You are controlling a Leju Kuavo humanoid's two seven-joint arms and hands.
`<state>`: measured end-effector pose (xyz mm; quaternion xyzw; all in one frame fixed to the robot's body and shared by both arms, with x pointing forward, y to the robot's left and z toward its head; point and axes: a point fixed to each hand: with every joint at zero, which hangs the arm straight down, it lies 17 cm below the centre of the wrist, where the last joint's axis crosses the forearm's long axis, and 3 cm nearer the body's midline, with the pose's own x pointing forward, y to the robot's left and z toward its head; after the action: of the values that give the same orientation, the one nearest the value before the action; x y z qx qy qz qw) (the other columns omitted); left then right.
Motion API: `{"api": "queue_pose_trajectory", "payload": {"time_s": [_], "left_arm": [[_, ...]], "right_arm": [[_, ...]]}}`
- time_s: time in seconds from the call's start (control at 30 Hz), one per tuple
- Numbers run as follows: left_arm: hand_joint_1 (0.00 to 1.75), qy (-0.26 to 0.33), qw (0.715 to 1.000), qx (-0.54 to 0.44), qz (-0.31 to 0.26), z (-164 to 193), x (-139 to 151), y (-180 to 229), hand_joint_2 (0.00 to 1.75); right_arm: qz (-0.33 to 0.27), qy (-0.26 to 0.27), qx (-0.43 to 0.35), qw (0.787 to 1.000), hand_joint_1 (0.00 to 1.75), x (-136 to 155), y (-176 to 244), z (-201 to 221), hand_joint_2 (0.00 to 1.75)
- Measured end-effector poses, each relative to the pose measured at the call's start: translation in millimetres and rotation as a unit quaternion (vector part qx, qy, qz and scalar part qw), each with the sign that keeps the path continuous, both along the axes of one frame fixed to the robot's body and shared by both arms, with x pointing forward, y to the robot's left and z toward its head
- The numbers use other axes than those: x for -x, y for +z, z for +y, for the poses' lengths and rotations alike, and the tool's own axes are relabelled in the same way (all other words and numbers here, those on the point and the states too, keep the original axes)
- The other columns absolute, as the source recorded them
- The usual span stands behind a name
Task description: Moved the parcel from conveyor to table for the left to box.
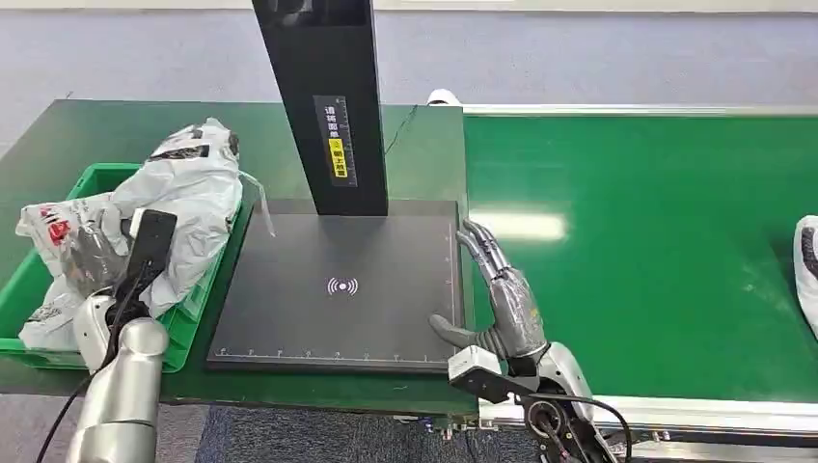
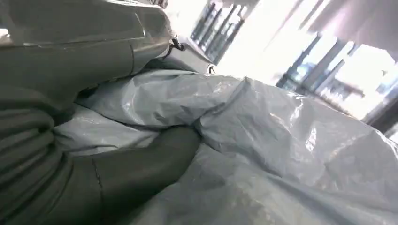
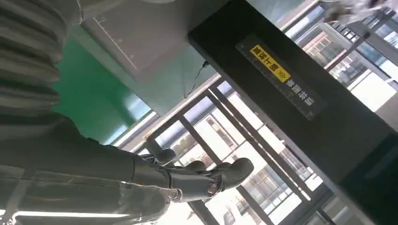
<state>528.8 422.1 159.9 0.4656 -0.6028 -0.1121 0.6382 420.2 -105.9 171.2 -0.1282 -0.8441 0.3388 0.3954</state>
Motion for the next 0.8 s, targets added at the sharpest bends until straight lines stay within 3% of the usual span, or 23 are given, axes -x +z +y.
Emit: {"api": "queue_pose_trajectory", "payload": {"time_s": [0.2, 0.4, 0.43, 0.47, 0.5, 0.6, 0.8], "left_arm": [[1.75, -0.042, 0.995, 0.018, 0.086, -13, -18, -36, 1.75], [1.69, -0.057, 0.99, 0.035, 0.126, -11, -25, -54, 1.75], [1.38, -0.057, 0.989, 0.036, 0.129, -10, -25, -55, 1.75], [1.31, -0.057, 0.989, 0.038, 0.131, -10, -26, -57, 1.75], [0.03, -0.056, 0.989, 0.039, 0.132, -8, -26, -57, 1.75], [0.0, -0.04, 0.992, 0.039, 0.111, -1, -25, -53, 1.75], [0.0, -0.007, 1.0, 0.014, 0.013, 6, -19, -20, 1.75]], "right_arm": [[-0.004, 0.007, -0.002, 1.0, 0.0, -6, 9, 6, 1.75], [-0.004, 0.011, -0.003, 1.0, 0.0, -11, 12, 11, 1.75], [-0.004, 0.011, -0.003, 1.0, 0.0, -11, 12, 11, 1.75], [-0.003, 0.012, -0.002, 1.0, 0.0, -11, 11, 11, 1.75], [-0.002, 0.012, -0.002, 1.0, 0.0, -11, 11, 11, 1.75], [-0.001, 0.012, -0.002, 1.0, 0.0, -11, 10, 11, 1.75], [0.006, 0.008, -0.001, 1.0, 0.0, -7, 4, 10, 1.75]]}}
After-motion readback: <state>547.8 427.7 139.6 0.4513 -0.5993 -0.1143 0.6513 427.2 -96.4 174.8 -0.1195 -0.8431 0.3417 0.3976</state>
